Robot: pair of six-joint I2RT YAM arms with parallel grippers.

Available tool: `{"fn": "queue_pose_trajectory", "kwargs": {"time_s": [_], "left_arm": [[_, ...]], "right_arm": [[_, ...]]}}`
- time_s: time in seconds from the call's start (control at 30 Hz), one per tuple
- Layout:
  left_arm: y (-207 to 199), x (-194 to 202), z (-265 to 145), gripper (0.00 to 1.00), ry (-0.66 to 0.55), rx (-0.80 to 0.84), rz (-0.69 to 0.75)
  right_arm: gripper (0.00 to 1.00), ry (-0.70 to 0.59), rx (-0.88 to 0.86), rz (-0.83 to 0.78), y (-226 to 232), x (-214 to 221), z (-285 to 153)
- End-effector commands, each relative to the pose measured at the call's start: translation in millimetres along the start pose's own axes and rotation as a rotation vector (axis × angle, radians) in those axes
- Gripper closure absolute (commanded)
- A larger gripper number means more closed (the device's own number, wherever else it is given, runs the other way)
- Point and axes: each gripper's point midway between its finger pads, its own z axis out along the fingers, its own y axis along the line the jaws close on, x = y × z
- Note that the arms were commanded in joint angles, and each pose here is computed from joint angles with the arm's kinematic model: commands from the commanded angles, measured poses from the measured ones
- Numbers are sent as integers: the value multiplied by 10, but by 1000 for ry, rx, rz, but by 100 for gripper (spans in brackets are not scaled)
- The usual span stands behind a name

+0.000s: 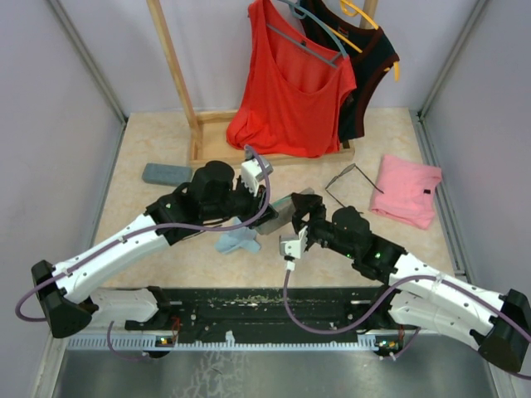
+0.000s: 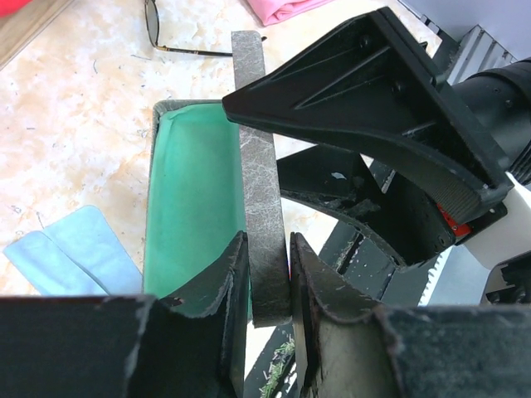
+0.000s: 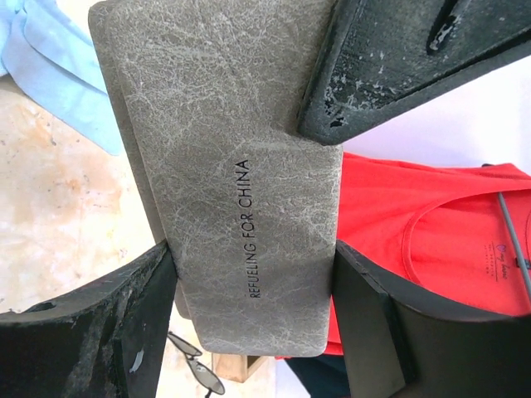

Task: Organize the sunglasses
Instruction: Place the sunglasses case at the center of the board.

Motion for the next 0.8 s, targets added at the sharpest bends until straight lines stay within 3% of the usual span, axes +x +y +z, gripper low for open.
{"fn": "queue_pose_trajectory", "kwargs": {"time_s": [0.0,0.17,0.5,0.63,0.77], "left_arm": [[-63,-109,2,89,-35,23,40],[-38,-102,42,92,-32,15,44],[124,-38,183,94,-40,-55,43],[235,15,325,95,-65,-93,29],[352,90,487,96,-106,-129,3]], "right_arm": [[29,-100,85,53,-411,-280,-115],[16,-150,71,83,-382,-371,-180],[12,-236,140,167,-518,-535,-515],[13,-296,229,310,-680,-620,-721],[16,-302,340,601,-857,-565,-885]]}}
